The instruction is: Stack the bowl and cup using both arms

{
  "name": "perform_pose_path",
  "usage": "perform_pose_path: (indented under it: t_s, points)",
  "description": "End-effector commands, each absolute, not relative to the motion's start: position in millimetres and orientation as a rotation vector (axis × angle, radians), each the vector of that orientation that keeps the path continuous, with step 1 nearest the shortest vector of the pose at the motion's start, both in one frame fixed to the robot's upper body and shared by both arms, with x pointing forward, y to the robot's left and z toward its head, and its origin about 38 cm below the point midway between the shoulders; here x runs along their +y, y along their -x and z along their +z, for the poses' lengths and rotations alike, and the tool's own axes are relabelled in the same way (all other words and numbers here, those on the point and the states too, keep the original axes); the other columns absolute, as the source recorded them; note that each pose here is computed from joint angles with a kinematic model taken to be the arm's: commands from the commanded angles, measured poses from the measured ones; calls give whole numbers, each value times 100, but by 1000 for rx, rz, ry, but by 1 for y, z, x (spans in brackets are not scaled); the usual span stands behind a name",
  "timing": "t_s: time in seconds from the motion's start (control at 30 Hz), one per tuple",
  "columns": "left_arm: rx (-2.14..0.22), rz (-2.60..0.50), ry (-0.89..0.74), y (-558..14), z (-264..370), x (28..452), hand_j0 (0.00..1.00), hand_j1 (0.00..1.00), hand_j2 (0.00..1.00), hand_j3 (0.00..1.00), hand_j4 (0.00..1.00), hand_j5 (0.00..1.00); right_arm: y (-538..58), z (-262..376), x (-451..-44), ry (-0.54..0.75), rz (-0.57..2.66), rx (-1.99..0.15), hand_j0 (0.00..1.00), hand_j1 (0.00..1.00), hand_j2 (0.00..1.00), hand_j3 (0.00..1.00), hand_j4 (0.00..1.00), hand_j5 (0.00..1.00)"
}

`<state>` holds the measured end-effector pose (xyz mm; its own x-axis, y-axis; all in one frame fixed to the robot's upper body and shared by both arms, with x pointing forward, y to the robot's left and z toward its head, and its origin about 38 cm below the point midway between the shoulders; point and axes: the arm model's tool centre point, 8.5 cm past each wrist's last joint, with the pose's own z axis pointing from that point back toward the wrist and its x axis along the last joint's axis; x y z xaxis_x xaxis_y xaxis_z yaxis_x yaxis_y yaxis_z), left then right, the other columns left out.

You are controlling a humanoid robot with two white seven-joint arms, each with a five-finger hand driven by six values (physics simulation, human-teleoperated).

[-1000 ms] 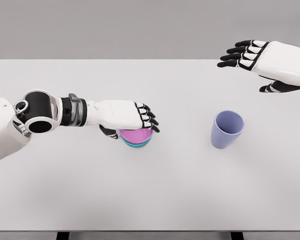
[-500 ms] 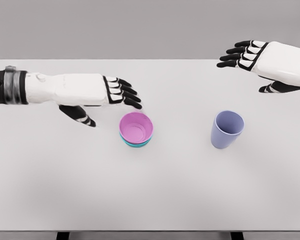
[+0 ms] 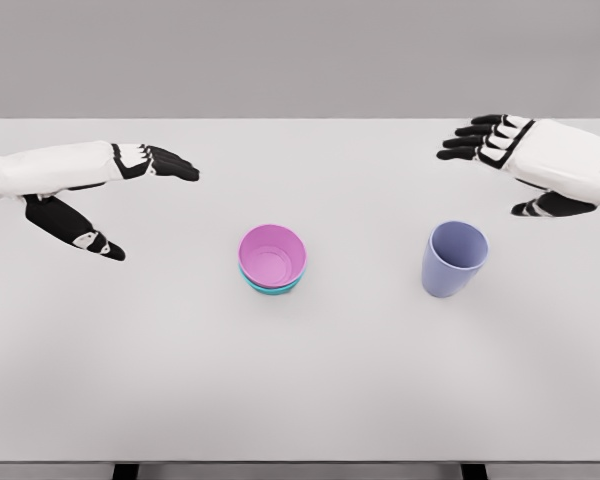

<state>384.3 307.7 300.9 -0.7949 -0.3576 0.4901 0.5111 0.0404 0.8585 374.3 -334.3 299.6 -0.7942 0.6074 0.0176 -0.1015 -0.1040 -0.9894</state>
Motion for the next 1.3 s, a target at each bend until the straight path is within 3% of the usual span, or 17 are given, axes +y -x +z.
perform_pose_path:
  t_s: [0.0, 0.23, 0.3, 0.37, 0.47, 0.6, 0.73, 0.8, 0.9, 1.1, 1.27]
  points:
    - [-1715, -1807, 159, -385, 302, 308, 100, 100, 100, 100, 100, 100, -373, 326, -350, 661, 1879, -1747, 100, 100, 100, 100, 100, 100]
    - [-1717, -1806, 162, -385, 301, 307, 100, 100, 100, 100, 100, 100, -371, 329, -370, 691, 1937, -1622, 100, 100, 100, 100, 100, 100]
    - [-1717, -1806, 162, -385, 301, 307, 100, 100, 100, 100, 100, 100, -379, 269, -368, 498, 1979, -1471, 100, 100, 100, 100, 100, 100]
    - [-1718, -1806, 164, -385, 301, 307, 100, 100, 100, 100, 100, 100, -396, 275, -412, 565, 1915, -1357, 100, 100, 100, 100, 100, 100]
    - [-1723, -1805, 161, -386, 303, 307, 100, 100, 100, 100, 100, 100, -399, 308, -413, 648, 1938, -1379, 100, 100, 100, 100, 100, 100]
    - [-1722, -1806, 160, -386, 303, 307, 100, 100, 100, 100, 100, 100, -384, 362, -380, 767, 2094, -1445, 100, 100, 100, 100, 100, 100]
    - [-1722, -1806, 160, -386, 303, 307, 100, 100, 100, 100, 100, 100, -398, 337, -313, 605, 2001, -1756, 100, 100, 100, 100, 100, 100]
    - [-1729, -1802, 146, -387, 306, 309, 100, 100, 100, 100, 100, 100, -396, 342, -321, 632, 2079, -1663, 100, 100, 100, 100, 100, 100]
    - [-1723, -1799, 146, -387, 303, 310, 100, 100, 100, 100, 100, 100, -404, 319, -291, 494, 2241, -1558, 100, 100, 100, 100, 100, 100]
    - [-1717, -1800, 133, -386, 305, 314, 100, 100, 100, 100, 100, 100, -388, 320, -338, 545, 2309, -1313, 100, 100, 100, 100, 100, 100]
    - [-1716, -1800, 132, -386, 306, 314, 100, 100, 100, 100, 100, 100, -379, 301, -321, 459, 2367, -1305, 100, 100, 100, 100, 100, 100]
